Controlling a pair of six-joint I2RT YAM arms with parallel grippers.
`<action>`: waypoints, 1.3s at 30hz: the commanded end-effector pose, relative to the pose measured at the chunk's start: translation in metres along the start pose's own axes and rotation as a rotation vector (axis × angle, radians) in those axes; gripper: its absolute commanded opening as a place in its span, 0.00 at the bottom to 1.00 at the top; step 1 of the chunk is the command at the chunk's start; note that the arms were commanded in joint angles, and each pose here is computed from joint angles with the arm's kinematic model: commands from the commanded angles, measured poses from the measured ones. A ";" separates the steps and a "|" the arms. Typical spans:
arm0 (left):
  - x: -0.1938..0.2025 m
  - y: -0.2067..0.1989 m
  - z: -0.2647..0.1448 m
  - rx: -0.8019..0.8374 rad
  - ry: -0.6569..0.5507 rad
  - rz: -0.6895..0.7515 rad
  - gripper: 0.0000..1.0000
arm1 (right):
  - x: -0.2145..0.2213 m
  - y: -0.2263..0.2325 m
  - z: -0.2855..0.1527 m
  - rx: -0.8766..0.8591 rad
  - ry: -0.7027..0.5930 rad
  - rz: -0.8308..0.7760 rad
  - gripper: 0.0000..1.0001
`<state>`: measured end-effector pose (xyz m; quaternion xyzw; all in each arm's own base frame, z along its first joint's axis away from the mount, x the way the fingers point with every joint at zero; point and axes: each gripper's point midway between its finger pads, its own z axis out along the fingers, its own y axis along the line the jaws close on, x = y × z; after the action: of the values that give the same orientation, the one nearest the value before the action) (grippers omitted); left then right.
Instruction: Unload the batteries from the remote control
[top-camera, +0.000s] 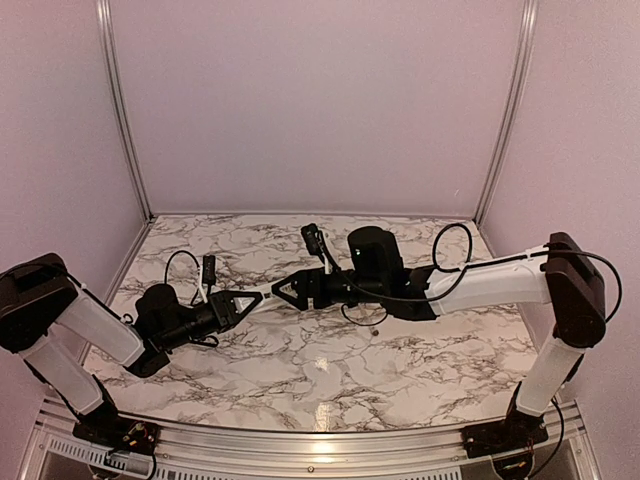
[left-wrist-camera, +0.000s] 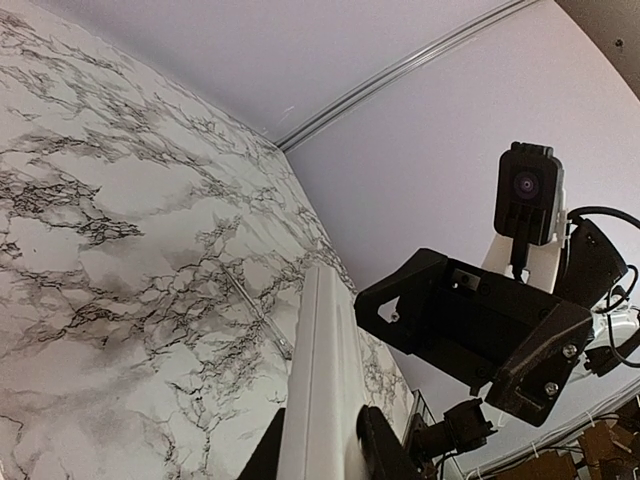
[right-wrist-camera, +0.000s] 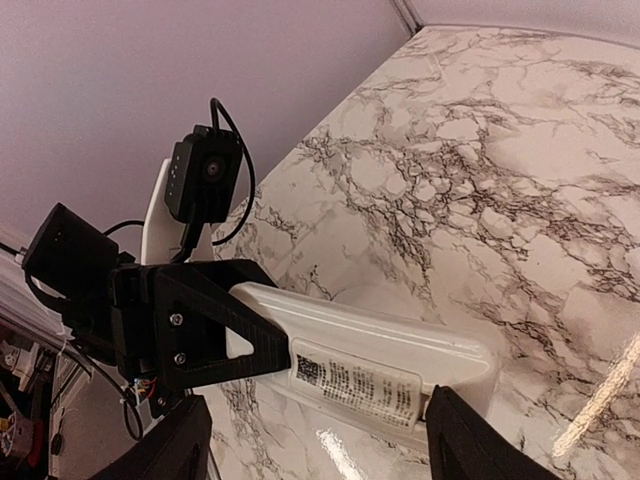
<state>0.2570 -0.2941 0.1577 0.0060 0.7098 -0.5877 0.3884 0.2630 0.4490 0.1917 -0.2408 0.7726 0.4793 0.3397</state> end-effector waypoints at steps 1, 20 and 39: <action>-0.030 -0.066 -0.013 0.253 -0.125 0.103 0.00 | -0.002 0.003 -0.001 -0.033 -0.007 0.004 0.72; -0.032 -0.065 -0.017 0.250 -0.148 0.117 0.00 | 0.005 0.015 0.001 -0.115 0.020 -0.038 0.71; -0.032 -0.072 -0.023 0.290 -0.159 0.123 0.00 | 0.007 0.029 -0.006 -0.211 0.025 -0.061 0.70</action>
<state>0.2494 -0.2904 0.1603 0.0192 0.7035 -0.5899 0.3958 0.2352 0.4575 0.2029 -0.3000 0.7245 0.5341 0.3161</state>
